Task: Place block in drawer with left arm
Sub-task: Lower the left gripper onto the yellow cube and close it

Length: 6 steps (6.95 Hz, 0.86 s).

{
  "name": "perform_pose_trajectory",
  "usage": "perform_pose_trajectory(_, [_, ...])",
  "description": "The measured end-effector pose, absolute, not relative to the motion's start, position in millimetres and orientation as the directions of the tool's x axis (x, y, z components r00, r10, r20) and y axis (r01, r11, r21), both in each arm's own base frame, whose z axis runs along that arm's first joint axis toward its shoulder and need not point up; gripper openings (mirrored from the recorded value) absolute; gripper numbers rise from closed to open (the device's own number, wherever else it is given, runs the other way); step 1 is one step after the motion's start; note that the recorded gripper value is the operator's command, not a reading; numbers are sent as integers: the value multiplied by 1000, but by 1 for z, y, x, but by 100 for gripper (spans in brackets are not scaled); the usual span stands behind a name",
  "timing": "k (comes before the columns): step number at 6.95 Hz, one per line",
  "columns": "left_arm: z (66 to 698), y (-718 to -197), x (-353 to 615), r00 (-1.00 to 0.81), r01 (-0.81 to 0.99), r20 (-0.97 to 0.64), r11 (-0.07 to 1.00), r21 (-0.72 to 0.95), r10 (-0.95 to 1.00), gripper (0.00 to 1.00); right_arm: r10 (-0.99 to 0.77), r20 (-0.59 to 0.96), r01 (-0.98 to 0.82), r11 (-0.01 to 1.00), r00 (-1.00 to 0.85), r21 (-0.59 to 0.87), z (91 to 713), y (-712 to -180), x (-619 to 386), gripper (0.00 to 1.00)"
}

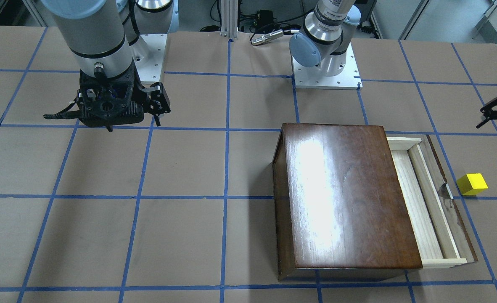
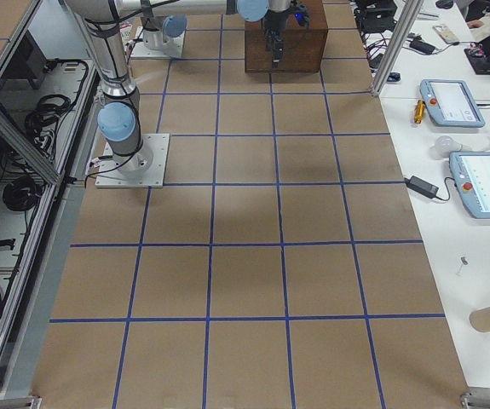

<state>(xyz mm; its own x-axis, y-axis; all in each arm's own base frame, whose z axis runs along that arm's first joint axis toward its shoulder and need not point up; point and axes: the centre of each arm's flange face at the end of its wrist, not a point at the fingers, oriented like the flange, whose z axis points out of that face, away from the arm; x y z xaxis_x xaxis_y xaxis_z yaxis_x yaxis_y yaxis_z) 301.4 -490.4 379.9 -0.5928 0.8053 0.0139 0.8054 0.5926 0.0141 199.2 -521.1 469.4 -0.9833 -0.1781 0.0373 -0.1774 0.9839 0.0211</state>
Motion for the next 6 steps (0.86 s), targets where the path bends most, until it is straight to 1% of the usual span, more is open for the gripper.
perform_pose_trajectory(2, [334,-491,331,-417,909,-15,417,24,909,100,-179,37,-178,984,-983,21,469,-521,199,100])
perform_pose_trajectory(4, [292,-502,350,-232,972,-28,233,38,972,100,-179,37,-178,984,-983,21,469,-521,199,100])
perform_pose_trajectory(6, [255,-510,363,-113,993,-23,113,40,993,100,-178,37,-178,984,-983,21,469,-521,199,100])
